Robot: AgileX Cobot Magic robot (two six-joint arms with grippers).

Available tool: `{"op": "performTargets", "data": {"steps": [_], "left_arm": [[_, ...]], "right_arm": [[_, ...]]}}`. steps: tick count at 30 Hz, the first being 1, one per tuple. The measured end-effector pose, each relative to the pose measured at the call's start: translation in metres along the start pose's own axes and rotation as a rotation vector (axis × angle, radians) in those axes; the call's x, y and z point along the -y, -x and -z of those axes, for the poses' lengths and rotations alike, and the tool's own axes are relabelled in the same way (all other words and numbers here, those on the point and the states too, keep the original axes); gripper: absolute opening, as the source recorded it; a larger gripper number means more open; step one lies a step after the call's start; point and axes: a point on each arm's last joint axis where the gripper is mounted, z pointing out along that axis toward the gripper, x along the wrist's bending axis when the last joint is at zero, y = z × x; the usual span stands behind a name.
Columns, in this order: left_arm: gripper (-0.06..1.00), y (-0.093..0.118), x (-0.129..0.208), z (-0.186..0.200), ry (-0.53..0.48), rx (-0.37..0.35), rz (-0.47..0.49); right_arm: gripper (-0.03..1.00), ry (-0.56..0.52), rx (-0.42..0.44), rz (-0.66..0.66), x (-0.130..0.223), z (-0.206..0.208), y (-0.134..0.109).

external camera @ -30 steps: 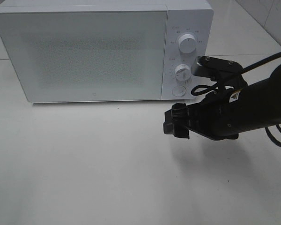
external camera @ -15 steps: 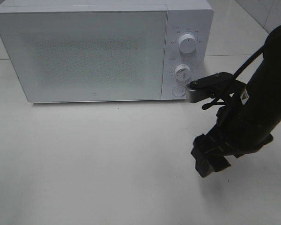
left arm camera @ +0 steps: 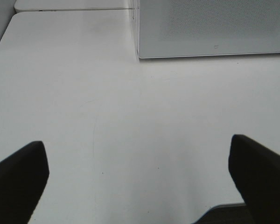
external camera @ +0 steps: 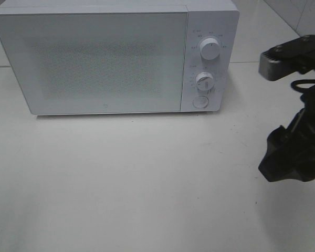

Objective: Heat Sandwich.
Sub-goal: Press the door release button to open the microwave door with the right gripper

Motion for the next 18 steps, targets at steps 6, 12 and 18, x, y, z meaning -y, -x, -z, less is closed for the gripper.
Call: {"op": "performTargets", "data": {"steps": [6,12,18], "left_arm": [[0.97,0.0,0.0,0.0,0.0,0.0,0.0],[0.97,0.0,0.0,0.0,0.0,0.0,0.0],[0.97,0.0,0.0,0.0,0.0,0.0,0.0]], "right_arm": [[0.76,0.081,0.0,0.0,0.018,0.03,0.0],[0.76,0.198,0.008,0.003,0.05,0.065,0.001],[0.76,0.231,0.059,-0.041,0.079,0.085,0.008]]}}
